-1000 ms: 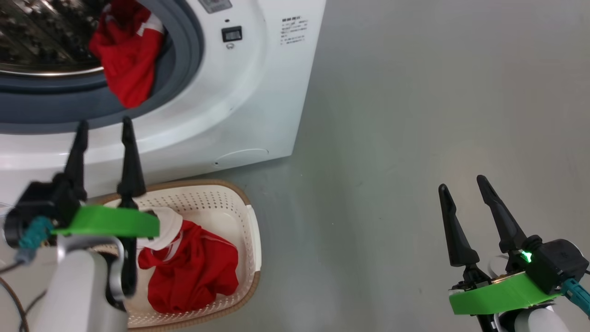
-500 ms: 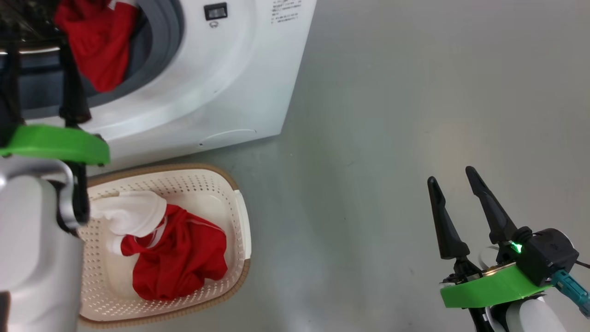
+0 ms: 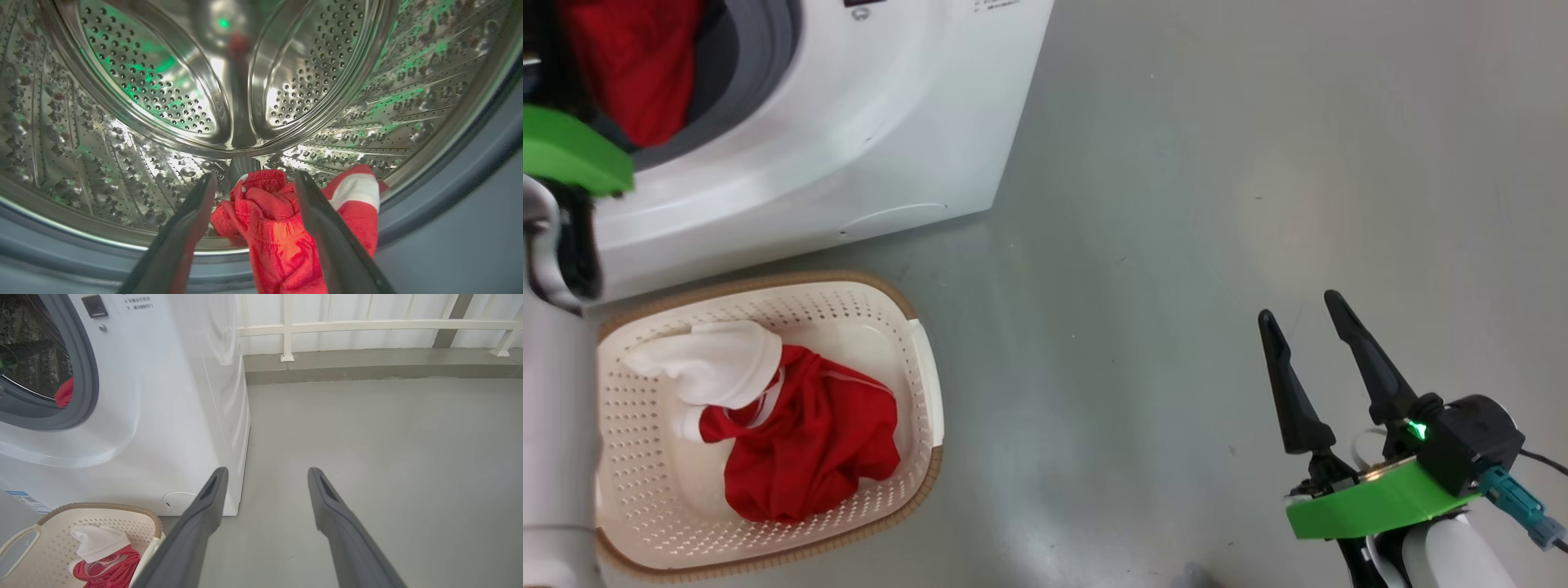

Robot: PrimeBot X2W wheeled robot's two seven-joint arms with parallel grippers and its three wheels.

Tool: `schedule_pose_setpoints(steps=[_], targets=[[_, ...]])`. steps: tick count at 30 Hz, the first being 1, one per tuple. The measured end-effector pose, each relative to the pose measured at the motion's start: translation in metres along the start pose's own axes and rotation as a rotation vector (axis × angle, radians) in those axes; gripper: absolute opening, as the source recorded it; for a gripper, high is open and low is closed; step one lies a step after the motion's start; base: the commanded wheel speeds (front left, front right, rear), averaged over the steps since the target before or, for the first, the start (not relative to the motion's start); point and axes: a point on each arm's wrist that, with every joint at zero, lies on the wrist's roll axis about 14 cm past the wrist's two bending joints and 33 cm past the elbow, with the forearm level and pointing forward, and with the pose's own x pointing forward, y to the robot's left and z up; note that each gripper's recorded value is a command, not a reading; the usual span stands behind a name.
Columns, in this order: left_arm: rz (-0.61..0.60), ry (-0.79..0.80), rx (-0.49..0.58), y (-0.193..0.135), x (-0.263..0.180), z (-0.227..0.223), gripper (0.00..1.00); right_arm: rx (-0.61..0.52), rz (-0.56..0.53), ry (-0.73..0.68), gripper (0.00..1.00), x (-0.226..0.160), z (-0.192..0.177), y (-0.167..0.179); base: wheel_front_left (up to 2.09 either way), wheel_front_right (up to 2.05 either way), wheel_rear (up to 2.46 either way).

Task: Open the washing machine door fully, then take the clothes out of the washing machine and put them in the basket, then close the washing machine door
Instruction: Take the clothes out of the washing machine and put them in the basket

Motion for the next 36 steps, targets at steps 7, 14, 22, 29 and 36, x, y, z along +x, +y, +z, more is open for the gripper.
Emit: schedule_pose_setpoints(steps=[7, 14, 22, 29, 36], targets=[[-0.002, 0.115, -0.061, 0.003, 0.017, -0.013, 1.0, -0.004, 0.006, 0.01, 1.0, 0.004, -0.004, 0.001, 0.0, 0.0, 0.0], [-0.023, 0.26, -0.129, -0.005, 0.027, -0.035, 1.0, -0.009, 0.004, 0.02, 1.0, 0.007, -0.007, 0.001, 0.0, 0.0, 0.0], [-0.047, 0.397, -0.172, -0.015, 0.024, -0.055, 1.0, -0.01, 0.003, 0.028, 1.0, 0.005, -0.009, 0.0, 0.0, 0.0, 0.0], [-0.041, 0.525, -0.176, -0.016, 0.013, -0.081, 1.0, -0.007, 0.015, 0.037, 1.0, 0.004, -0.011, 0.005, 0.0, 0.0, 0.0], [-0.052, 0.555, -0.18, -0.02, 0.014, -0.088, 1.0, -0.01, 0.005, 0.048, 1.0, 0.002, -0.015, 0.002, 0.0, 0.0, 0.0]])
